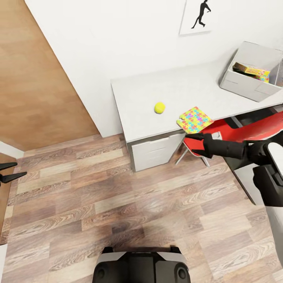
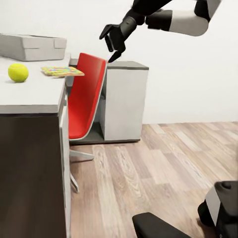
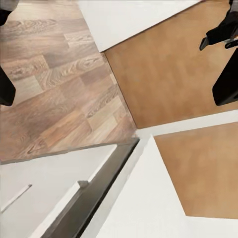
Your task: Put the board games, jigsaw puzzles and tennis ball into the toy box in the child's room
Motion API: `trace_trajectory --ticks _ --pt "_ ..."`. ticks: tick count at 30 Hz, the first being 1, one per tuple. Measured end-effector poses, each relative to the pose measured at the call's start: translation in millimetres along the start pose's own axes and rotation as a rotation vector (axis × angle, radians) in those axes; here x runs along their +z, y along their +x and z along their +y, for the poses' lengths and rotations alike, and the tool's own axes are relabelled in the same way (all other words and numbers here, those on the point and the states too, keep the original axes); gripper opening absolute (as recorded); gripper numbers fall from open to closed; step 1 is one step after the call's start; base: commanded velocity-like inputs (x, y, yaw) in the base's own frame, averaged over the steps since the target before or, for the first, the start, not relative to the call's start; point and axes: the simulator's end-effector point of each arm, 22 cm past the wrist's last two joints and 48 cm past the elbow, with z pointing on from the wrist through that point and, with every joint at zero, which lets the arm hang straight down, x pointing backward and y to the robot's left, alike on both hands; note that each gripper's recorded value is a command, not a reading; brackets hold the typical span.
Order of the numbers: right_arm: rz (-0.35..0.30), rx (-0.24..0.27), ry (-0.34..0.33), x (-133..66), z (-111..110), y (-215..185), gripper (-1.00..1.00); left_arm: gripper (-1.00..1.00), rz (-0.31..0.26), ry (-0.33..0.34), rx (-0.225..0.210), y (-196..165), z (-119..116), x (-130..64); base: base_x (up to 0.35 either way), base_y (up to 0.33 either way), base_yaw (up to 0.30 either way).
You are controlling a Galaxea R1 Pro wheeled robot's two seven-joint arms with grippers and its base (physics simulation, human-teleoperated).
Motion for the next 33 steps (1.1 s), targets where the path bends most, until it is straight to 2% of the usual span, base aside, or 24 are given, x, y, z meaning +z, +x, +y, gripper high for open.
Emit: trace_trajectory --ticks 6,9,13,17,20,23,26,28,33 --pt "0.051 0.03 -0.061 -4.5 -8 50 1.0 1.0 -0.004 -0.008 -0.004 1 1 -3.0 0.0 0.0 0.0" --pt "0.069 0.044 -0.067 -6.4 -14 67 1.0 1.0 -0.005 -0.006 -0.003 1 -1 -3.7 0.0 0.0 0.0" --pt "0.114 0.104 -0.04 -8.0 -41 106 1.0 1.0 -0.01 -0.003 -0.01 2 0 -3.4 0.0 0.0 0.0" --pt "0.162 0.166 0.006 -11.5 -72 149 1.0 1.0 -0.01 -0.041 -0.036 12 20 -6.4 0.0 0.0 0.0" --pt "0.179 0.189 0.027 -14.6 -84 165 1.0 1.0 -0.002 -0.066 -0.029 20 31 -7.1 0.0 0.0 0.0" --pt "0.195 0.208 0.058 -18.5 -98 182 1.0 1.0 0.007 -0.064 -0.032 35 45 4.1 0.0 0.0 0.0" --pt "0.198 0.199 0.099 -21.4 -110 190 1.0 1.0 0.034 -0.074 -0.029 52 58 15.9 0.0 0.0 0.0" --pt "0.194 0.175 0.15 -22.7 -124 193 1.0 1.0 0.087 -0.101 -0.021 73 73 28.7 0.0 0.0 0.0" --pt "0.182 0.139 0.178 -13.7 -128 201 1.0 1.0 0.155 -0.134 -0.012 95 85 41.8 0.0 0.0 0.0"
